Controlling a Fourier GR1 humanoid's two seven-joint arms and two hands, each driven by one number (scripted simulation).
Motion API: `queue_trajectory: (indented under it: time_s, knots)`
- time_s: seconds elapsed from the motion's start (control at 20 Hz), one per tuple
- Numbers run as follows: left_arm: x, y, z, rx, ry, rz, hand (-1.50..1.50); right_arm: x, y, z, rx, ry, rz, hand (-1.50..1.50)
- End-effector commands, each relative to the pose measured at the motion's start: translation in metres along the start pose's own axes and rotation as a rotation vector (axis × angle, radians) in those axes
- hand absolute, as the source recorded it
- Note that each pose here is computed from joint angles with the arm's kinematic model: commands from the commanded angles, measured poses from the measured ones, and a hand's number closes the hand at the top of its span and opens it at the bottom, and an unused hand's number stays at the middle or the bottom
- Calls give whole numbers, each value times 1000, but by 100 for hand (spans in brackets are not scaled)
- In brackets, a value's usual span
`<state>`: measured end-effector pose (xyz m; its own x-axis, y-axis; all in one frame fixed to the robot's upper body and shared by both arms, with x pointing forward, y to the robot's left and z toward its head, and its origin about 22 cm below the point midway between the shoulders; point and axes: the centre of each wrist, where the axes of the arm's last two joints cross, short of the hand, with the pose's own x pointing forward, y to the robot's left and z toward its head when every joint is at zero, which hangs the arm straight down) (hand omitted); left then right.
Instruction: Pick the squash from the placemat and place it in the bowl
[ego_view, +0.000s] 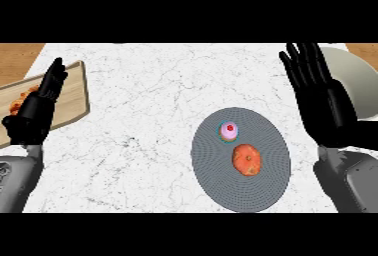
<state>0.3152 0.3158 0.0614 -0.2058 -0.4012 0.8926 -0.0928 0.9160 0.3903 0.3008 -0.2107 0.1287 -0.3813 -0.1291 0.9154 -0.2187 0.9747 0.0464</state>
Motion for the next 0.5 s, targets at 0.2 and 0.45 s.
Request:
queue_trajectory:
  time_s: [0.2, 0.45]
  knots:
    - [-5, -63, 21, -50, 94, 207, 0, -73, 29, 70, 468, 382, 203, 150]
    - [-4, -87, 34, -57, 190, 295, 0, -99, 15, 110, 25, 168, 421, -150]
